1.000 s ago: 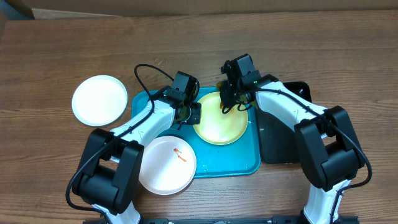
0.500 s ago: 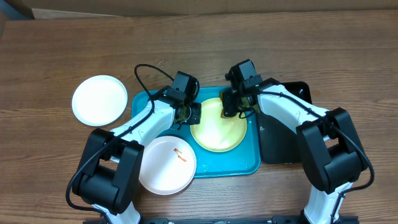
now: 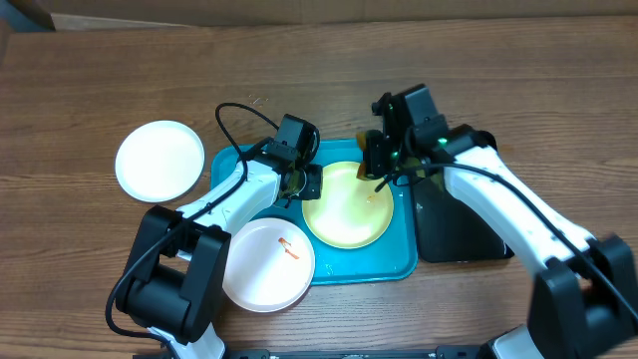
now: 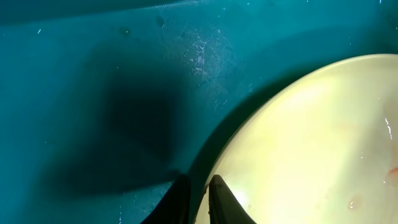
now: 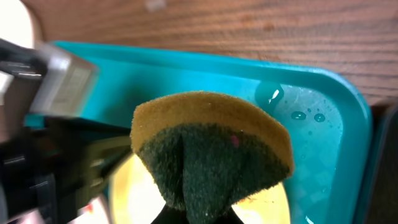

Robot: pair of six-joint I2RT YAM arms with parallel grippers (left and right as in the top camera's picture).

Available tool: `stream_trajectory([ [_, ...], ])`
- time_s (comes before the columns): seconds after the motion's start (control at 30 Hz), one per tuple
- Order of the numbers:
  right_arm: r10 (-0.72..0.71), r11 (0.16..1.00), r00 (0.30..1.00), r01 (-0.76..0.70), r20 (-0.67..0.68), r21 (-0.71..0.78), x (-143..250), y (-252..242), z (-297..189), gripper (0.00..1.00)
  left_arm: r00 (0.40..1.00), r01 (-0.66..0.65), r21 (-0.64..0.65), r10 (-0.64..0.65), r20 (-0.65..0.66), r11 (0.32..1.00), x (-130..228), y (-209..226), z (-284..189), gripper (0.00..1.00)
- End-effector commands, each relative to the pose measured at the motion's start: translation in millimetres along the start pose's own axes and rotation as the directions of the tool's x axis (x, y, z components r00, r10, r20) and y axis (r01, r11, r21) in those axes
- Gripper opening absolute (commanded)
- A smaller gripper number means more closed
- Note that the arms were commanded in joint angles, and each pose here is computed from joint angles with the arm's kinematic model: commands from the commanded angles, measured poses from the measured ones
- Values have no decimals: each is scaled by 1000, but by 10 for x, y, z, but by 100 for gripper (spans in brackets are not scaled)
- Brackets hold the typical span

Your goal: Clean dirty plates on tray and stack at the side

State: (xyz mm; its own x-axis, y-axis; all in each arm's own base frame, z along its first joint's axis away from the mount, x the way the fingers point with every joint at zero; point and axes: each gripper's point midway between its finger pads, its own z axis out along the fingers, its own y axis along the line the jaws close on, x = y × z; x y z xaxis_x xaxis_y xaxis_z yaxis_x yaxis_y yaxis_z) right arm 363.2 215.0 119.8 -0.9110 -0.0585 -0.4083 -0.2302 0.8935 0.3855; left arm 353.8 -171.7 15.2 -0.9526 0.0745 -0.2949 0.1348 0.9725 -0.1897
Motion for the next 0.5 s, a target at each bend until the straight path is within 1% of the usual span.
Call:
stream_trajectory([
  [0.0, 83, 996, 996, -84, -10, -22, 22, 47, -58, 4, 1000, 2, 5, -2, -16, 1000, 50, -4, 39, 14],
  [0.07, 146, 989, 989, -146, -35, -11, 100, 21, -25, 4, 1000, 2, 6, -2, -16, 1000, 50, -5, 39, 14],
  [0.2, 323, 946, 942, -321, -91, 38, 340, -83, 70, 4, 1000, 2, 7, -2, -17, 1000, 52, -7, 39, 14],
  [0.33, 358, 934, 926, -352, -121, 64, 579, -201, 213, 4, 1000, 3, 8, -3, -17, 1000, 52, -8, 39, 14],
  [0.47, 360, 933, 922, -357, -142, 45, 750, -264, 398, 4, 1000, 3, 9, -2, -17, 1000, 52, -12, 39, 14],
])
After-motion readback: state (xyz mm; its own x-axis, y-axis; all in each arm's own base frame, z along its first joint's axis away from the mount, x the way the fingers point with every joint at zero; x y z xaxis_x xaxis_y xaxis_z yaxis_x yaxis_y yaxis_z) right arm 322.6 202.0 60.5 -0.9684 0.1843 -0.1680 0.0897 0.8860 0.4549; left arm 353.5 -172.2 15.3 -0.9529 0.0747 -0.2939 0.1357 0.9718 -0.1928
